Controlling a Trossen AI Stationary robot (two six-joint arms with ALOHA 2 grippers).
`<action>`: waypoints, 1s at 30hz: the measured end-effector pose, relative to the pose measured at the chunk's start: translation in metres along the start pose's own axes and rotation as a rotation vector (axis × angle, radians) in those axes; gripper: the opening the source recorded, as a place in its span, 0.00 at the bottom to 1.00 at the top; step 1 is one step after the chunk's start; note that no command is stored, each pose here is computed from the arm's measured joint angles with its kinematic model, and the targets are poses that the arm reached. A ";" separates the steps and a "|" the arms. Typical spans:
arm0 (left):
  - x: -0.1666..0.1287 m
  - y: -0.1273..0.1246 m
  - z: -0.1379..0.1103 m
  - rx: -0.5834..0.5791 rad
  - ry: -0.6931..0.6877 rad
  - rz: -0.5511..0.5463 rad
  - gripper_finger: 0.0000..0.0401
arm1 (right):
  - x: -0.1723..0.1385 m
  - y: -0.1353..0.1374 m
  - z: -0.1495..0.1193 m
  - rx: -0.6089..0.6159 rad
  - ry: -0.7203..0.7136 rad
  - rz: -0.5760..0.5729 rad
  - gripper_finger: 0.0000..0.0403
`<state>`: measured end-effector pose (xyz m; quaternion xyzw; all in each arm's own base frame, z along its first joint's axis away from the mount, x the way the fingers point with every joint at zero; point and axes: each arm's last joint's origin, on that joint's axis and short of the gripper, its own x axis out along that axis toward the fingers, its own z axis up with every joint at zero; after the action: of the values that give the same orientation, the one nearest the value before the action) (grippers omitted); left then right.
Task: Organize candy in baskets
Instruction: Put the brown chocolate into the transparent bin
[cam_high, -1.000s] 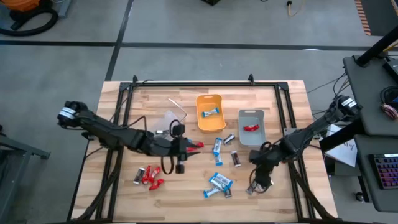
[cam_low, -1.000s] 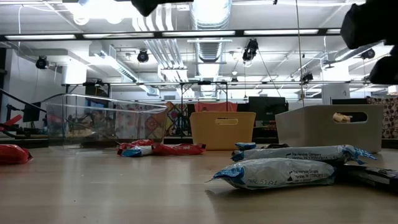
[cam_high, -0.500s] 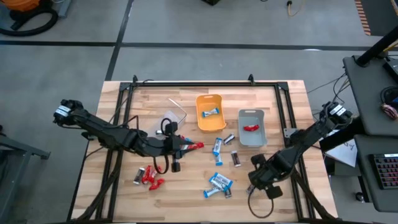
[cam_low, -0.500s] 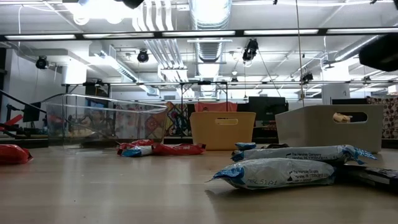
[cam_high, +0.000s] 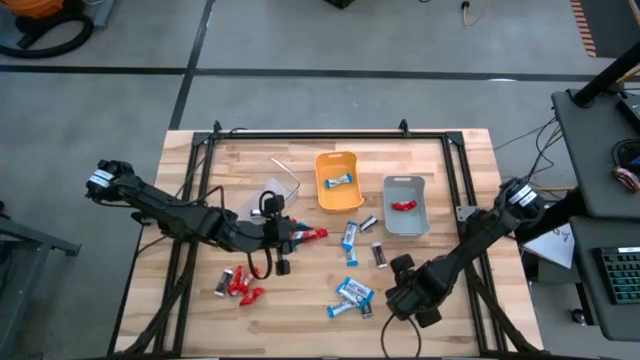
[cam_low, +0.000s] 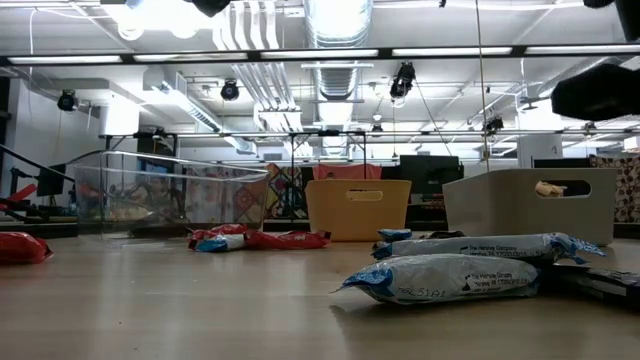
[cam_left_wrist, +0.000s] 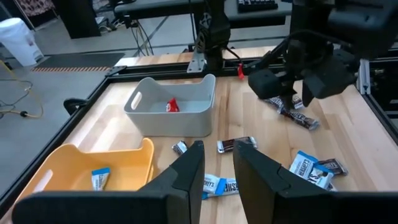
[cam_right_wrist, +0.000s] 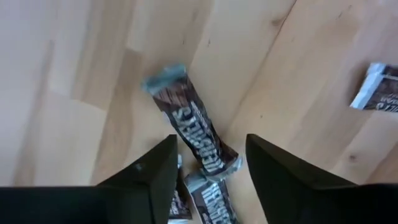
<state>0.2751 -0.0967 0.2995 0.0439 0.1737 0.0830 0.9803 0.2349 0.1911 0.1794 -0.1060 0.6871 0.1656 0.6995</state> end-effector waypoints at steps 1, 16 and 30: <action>0.000 0.000 0.000 0.001 0.001 0.000 0.17 | 0.003 0.000 0.000 -0.005 0.019 -0.005 0.47; 0.000 0.000 -0.001 0.006 0.010 0.001 0.17 | 0.033 0.000 0.000 -0.034 0.122 -0.051 0.46; 0.000 0.000 -0.002 0.004 0.011 0.000 0.17 | 0.035 -0.001 0.003 -0.072 0.077 -0.041 0.15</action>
<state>0.2748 -0.0966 0.2980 0.0452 0.1793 0.0831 0.9792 0.2379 0.1942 0.1447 -0.1517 0.7048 0.1717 0.6714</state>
